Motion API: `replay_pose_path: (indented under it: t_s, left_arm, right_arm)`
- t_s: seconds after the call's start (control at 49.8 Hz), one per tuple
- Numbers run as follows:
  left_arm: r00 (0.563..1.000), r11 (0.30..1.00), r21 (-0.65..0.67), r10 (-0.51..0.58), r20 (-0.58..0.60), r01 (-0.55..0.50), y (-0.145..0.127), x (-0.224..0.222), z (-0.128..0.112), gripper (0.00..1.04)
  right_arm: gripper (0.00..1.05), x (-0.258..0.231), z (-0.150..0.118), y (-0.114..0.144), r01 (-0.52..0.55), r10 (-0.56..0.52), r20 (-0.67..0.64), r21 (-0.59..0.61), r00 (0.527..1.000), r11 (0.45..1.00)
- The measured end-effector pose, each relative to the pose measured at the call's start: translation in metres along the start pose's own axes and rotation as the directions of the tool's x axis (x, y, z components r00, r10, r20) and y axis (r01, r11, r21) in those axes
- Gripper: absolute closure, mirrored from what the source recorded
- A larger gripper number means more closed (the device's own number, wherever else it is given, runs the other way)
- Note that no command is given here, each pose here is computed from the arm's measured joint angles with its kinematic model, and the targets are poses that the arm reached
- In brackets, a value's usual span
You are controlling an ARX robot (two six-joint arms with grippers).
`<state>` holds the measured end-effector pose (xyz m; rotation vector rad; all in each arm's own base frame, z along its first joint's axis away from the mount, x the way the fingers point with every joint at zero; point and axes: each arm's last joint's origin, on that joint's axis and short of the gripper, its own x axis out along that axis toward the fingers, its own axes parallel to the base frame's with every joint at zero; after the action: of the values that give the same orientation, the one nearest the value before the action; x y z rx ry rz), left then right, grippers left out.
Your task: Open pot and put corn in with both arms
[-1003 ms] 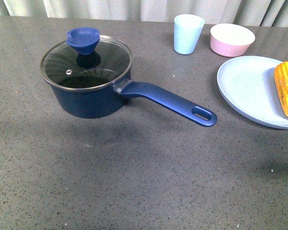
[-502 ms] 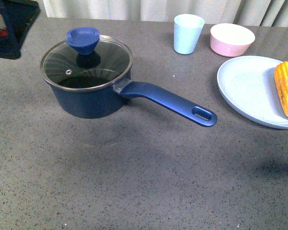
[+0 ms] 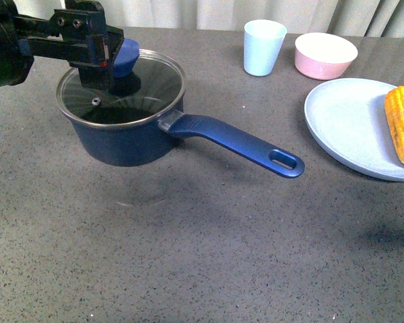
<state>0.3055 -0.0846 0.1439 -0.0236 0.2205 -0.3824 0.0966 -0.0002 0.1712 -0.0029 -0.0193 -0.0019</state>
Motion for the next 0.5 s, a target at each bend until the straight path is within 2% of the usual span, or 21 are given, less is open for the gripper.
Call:
replay_pose_path:
  t_s: [0.502]
  left_arm:
    - [0.999,0.999,0.016,-0.033,-0.035,0.033,-0.008,0.034,-0.009,0.09]
  right_arm:
    - [0.09,0.0,0.0,0.0,0.0,0.0,0.0,0.0,1.0,1.0]
